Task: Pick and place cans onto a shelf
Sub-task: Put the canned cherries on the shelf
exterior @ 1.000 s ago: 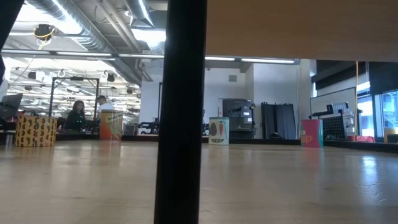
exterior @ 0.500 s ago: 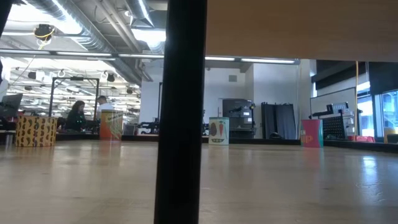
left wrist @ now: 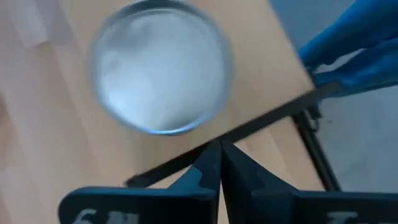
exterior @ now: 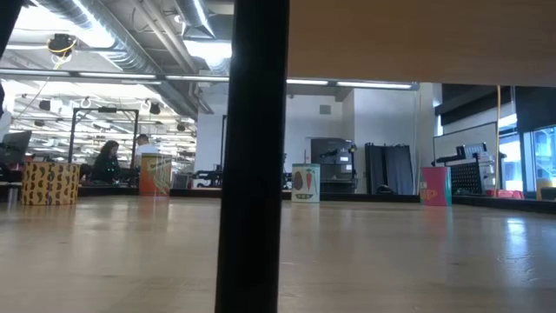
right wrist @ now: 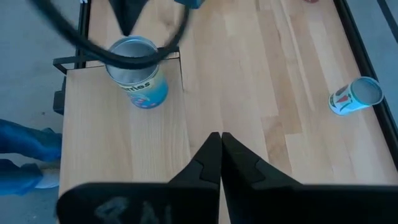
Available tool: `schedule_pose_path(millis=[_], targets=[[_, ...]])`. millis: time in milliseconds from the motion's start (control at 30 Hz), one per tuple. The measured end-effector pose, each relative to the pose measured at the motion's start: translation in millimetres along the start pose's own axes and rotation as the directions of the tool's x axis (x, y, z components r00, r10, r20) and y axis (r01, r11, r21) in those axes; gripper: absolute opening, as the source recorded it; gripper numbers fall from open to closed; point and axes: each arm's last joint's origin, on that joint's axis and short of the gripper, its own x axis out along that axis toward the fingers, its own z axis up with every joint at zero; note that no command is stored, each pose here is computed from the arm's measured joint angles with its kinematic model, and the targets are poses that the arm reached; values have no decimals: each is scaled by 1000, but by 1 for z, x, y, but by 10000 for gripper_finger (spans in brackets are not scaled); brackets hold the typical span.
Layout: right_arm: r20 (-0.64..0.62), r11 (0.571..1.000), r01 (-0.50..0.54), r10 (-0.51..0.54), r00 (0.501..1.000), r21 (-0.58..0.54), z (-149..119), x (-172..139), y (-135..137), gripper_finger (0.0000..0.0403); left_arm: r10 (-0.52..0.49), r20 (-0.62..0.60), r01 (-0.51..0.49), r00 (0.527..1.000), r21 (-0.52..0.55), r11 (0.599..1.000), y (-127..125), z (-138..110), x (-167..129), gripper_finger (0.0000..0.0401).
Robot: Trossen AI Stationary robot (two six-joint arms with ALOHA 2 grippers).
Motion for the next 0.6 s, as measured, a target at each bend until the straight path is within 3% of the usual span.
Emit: schedule_pose_path(millis=[267, 600], targets=[[-15, 1000, -23, 23, 1000, -2, -1, 0, 1, 6, 34, -8, -35, 999, -93, 995, 13, -4, 14, 0], [-16, 999, -23, 22, 1000, -25, -1, 0, 1, 6, 41, 170, -28, 985, -81, 996, 14, 13, 16, 0]])
